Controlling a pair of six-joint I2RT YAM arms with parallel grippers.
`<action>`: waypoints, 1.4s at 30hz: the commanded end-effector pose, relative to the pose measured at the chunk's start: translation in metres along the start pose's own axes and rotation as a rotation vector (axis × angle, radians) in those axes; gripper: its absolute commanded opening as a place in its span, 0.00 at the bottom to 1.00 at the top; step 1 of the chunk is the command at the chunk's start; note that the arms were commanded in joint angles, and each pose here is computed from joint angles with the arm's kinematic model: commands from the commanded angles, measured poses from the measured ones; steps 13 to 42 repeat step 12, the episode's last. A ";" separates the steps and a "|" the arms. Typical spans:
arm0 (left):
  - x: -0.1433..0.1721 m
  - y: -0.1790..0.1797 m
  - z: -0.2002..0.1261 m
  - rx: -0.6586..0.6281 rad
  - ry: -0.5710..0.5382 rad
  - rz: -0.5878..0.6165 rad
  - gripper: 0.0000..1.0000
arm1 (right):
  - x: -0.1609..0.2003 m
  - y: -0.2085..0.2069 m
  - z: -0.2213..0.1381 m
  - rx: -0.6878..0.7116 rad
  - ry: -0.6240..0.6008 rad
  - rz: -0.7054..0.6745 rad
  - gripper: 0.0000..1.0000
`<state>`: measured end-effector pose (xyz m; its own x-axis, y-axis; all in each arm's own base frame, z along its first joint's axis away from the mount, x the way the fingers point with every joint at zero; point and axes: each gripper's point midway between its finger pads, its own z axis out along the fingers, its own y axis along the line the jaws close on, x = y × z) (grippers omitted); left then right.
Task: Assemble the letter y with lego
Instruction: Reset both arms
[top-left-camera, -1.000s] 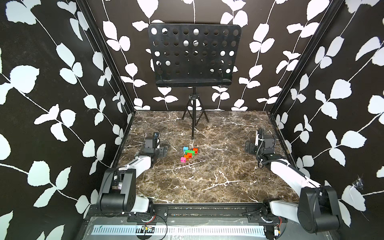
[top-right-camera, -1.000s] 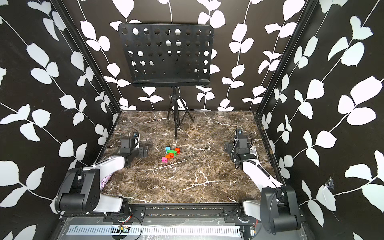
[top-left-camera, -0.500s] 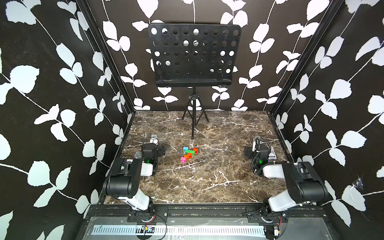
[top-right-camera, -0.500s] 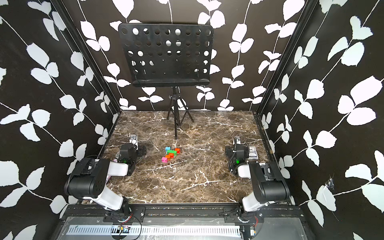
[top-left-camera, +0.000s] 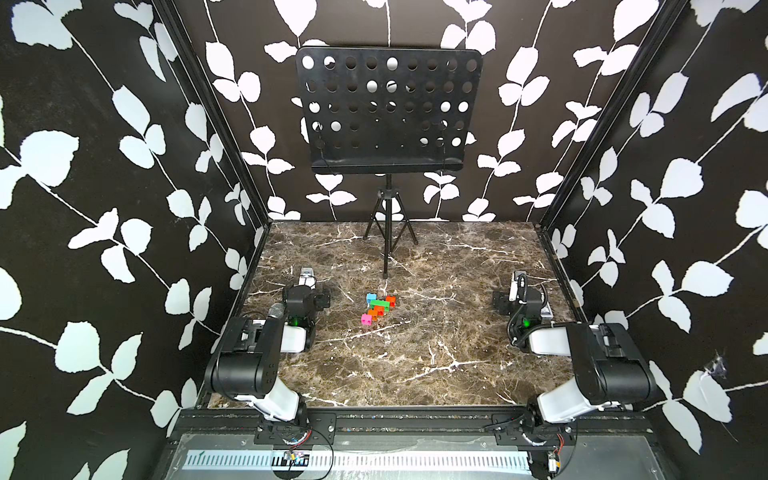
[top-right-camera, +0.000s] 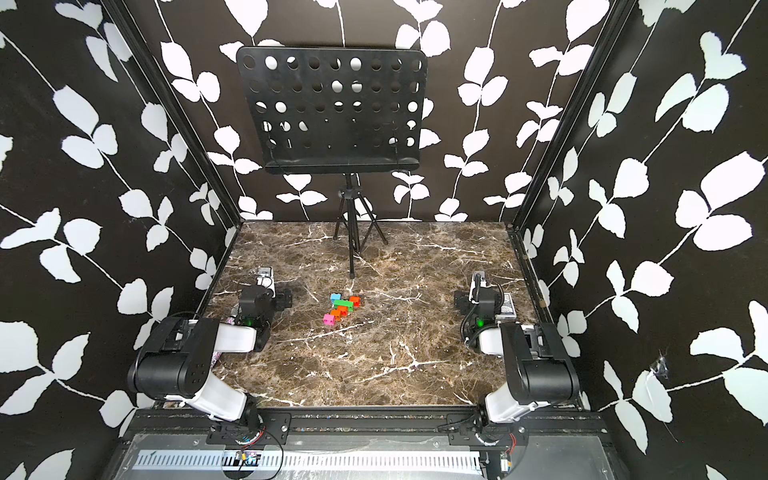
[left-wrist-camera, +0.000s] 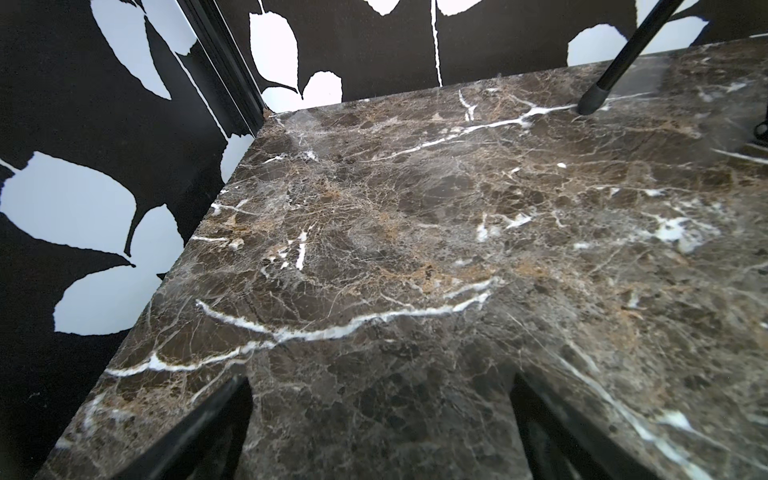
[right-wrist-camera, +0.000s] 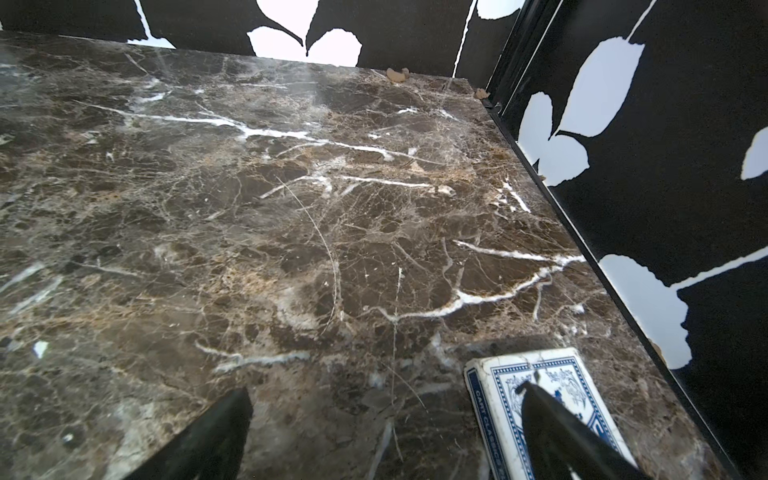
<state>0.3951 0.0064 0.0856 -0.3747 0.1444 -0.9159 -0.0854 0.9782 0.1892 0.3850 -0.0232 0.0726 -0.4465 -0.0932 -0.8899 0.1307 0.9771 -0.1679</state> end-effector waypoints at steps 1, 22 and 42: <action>-0.012 0.006 -0.002 -0.014 -0.033 -0.020 0.99 | -0.023 -0.001 -0.001 -0.003 -0.073 0.018 0.99; -0.012 0.001 -0.001 0.007 -0.032 -0.009 0.99 | -0.023 -0.001 -0.002 -0.002 -0.075 0.019 0.99; -0.012 0.001 -0.001 0.007 -0.032 -0.009 0.99 | -0.023 -0.001 -0.002 -0.002 -0.075 0.019 0.99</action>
